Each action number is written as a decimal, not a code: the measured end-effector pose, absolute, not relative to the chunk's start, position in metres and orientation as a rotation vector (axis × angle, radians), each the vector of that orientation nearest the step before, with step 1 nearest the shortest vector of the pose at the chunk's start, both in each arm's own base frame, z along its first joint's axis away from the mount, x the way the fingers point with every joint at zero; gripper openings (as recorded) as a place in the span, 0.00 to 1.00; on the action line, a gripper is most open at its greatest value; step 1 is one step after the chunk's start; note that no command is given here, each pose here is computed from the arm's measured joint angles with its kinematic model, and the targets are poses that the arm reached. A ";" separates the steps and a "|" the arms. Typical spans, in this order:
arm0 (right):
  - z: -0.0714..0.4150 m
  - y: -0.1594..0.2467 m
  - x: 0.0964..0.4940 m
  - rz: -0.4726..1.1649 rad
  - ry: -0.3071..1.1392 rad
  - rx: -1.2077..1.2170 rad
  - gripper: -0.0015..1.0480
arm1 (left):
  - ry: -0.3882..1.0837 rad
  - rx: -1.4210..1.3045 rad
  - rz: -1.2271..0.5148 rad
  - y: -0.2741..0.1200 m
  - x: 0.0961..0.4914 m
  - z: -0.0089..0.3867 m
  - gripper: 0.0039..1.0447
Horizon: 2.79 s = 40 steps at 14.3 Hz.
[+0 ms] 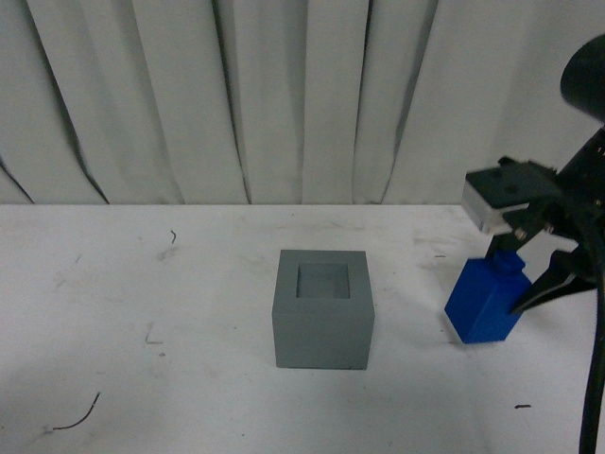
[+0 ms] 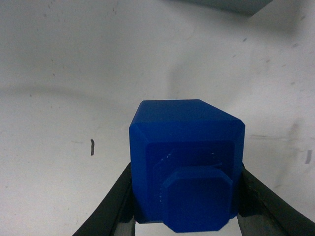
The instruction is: Insert blue part into gray base
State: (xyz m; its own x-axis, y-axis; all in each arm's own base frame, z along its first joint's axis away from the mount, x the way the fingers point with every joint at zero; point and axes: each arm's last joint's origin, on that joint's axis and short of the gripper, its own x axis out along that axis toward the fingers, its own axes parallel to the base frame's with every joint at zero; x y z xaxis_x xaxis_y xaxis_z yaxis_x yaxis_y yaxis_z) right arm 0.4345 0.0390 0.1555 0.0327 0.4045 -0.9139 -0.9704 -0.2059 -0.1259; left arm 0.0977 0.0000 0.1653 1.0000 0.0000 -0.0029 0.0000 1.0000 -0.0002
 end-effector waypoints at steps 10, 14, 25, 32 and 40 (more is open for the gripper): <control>0.235 0.142 0.414 1.495 0.600 -1.041 0.45 | 0.002 0.000 0.000 0.000 0.098 0.165 0.94; 0.219 0.185 0.422 1.450 0.718 -0.988 0.45 | 0.003 0.000 0.000 0.000 0.098 0.165 0.94; 0.201 0.189 0.431 1.413 0.807 -1.032 0.45 | 0.002 0.000 0.000 0.000 0.098 0.165 0.94; 0.200 0.195 0.435 1.368 0.834 -0.999 0.45 | 0.002 0.000 0.000 0.000 0.098 0.165 0.94; 0.190 0.203 0.434 1.353 0.871 -1.020 0.44 | 0.002 0.000 0.000 0.000 0.098 0.165 0.94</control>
State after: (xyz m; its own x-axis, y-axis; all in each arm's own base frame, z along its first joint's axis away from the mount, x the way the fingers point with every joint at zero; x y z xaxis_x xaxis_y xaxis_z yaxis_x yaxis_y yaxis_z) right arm 0.4340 0.2026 0.1897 0.0529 0.3459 -0.9368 -0.9959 -0.0504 -0.0749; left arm 0.0977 0.0000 0.1653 1.0000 0.0000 -0.0025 0.0000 1.0000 0.0002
